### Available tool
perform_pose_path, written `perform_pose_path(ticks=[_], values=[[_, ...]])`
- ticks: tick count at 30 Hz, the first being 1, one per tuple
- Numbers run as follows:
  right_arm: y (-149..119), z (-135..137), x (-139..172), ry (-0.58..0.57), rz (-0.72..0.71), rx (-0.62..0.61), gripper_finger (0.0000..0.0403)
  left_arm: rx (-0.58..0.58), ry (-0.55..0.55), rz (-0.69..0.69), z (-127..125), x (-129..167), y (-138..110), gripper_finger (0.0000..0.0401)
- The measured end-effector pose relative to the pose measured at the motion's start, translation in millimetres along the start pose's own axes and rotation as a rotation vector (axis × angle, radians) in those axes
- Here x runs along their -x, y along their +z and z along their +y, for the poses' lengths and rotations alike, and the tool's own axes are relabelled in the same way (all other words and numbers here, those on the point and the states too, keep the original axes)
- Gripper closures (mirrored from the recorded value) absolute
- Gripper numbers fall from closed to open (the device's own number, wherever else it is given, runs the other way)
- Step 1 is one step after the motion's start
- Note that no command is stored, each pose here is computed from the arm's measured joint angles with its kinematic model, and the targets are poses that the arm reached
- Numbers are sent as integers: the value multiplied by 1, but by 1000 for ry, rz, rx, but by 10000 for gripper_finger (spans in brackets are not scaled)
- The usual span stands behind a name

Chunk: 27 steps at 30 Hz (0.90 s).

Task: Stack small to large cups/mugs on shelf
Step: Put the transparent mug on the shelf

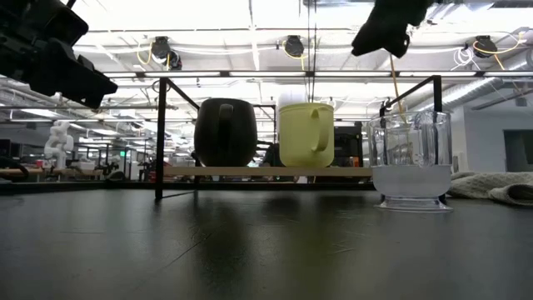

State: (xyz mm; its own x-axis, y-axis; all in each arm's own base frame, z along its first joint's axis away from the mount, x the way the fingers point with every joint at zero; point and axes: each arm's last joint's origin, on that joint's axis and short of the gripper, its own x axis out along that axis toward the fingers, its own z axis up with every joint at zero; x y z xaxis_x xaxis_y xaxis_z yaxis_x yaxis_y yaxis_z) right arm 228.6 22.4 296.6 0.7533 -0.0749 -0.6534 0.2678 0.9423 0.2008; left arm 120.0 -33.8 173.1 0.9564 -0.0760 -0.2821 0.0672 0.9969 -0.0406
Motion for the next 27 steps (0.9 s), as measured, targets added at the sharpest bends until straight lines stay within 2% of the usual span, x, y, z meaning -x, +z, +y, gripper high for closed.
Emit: perform_pose_path(ticks=[9, 18, 22, 27], values=[[-40, 13, -14, 109, -46, 95, 332, 17, 53, -8, 2, 0, 0, 382], [-55, 23, -16, 80, -69, 202, 332, 22, 82, -20, 2, 0, 1, 382], [-59, 30, -11, 31, -107, 283, 332, 25, 88, -74, 2, 0, 7, 382], [-61, 36, -2, 41, -138, 321, 332, -20, 124, -115, 3, 1, 11, 382]])
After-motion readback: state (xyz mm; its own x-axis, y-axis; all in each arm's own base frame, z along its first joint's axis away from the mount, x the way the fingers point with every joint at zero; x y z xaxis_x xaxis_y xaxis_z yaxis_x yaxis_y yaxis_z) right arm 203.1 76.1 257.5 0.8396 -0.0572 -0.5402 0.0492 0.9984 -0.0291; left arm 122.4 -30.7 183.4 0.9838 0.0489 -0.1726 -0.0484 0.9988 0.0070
